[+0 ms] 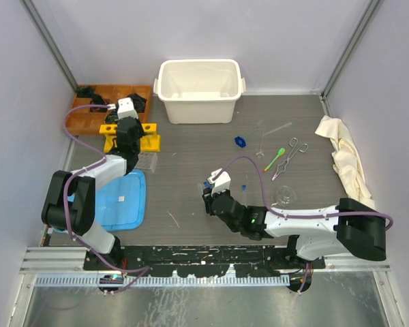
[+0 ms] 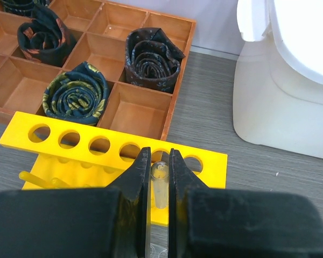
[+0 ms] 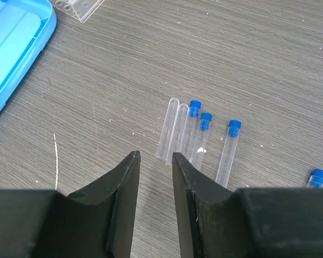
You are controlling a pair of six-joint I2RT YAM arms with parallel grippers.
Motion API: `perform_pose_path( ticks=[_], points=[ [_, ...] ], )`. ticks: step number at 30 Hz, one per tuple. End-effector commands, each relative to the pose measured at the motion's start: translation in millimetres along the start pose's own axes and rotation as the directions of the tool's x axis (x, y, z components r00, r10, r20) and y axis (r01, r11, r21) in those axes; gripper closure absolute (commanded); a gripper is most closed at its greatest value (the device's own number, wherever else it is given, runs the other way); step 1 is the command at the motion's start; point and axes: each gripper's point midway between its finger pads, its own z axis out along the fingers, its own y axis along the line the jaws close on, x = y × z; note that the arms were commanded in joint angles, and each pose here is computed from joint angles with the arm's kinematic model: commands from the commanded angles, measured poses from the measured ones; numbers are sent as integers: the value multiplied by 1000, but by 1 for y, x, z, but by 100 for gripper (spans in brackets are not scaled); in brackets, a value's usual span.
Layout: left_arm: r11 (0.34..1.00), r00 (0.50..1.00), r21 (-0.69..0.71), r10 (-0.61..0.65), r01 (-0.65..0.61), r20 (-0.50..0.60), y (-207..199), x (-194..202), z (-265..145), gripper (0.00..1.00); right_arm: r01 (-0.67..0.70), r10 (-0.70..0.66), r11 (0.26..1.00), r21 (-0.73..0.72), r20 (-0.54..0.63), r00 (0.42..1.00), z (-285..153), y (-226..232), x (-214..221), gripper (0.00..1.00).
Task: Organize the chemistry lab equipment
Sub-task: Insert the test tube into the slot of the test tube rack.
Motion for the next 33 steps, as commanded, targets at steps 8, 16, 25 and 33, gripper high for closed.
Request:
perform_pose_path(
  ticks=[8, 16, 25, 33],
  points=[
    [1000, 993, 9, -13, 12, 114, -5, -33, 7, 100, -59, 60, 998, -22, 50, 997, -2, 3, -17, 63],
    [1000, 994, -9, 8, -7, 108, -2, -29, 8, 100, -57, 58, 998, -20, 43, 997, 0, 1, -15, 63],
    [1000, 996, -16, 27, -26, 88, 0, -19, 11, 100, -60, 61, 998, -18, 41, 997, 0, -1, -14, 63],
    [999, 996, -24, 33, -32, 81, 1, -15, 12, 100, -60, 60, 998, -19, 37, 997, 1, 0, -13, 63]
  ],
)
